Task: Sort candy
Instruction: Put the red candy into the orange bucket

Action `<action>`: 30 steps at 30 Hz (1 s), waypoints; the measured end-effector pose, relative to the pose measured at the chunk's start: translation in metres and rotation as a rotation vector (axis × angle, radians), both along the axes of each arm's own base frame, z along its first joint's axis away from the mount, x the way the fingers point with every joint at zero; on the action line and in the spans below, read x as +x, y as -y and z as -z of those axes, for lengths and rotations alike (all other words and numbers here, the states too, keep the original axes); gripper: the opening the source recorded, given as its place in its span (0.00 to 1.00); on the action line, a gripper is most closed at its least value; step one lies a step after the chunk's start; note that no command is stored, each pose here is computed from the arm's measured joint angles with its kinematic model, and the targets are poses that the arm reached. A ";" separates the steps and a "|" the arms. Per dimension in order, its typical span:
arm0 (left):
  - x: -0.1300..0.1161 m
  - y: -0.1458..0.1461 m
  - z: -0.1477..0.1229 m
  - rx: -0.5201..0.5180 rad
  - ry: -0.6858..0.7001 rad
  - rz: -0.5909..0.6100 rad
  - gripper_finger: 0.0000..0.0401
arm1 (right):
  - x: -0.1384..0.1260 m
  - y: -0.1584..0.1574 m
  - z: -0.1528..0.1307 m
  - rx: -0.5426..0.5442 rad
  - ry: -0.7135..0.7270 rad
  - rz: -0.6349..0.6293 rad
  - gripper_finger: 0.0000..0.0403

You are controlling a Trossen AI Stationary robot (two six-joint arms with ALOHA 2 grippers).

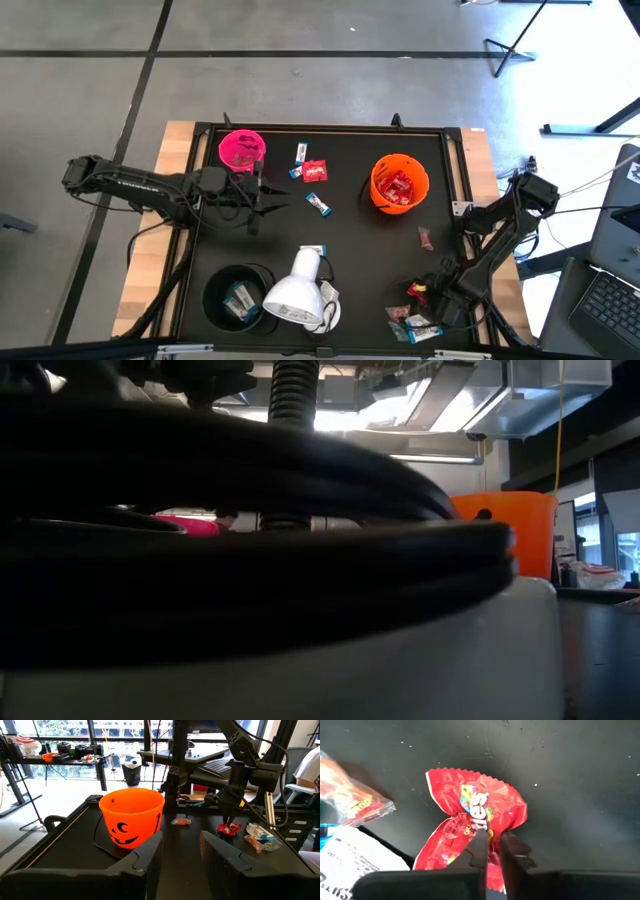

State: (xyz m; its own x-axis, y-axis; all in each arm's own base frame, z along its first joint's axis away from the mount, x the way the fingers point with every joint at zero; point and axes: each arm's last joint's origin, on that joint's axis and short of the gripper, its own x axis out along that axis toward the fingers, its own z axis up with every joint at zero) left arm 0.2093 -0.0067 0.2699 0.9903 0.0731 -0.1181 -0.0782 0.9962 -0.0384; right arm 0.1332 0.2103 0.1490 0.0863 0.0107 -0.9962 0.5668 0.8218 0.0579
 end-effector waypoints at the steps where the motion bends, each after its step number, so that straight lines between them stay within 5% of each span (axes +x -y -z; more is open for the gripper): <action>1: 0.000 0.000 0.000 0.000 0.000 0.000 0.30 | 0.000 0.000 -0.001 0.004 0.003 0.000 0.06; 30: 0.000 0.000 0.000 -0.020 0.002 -0.003 0.30 | -0.001 0.006 -0.015 -0.001 0.094 0.012 0.01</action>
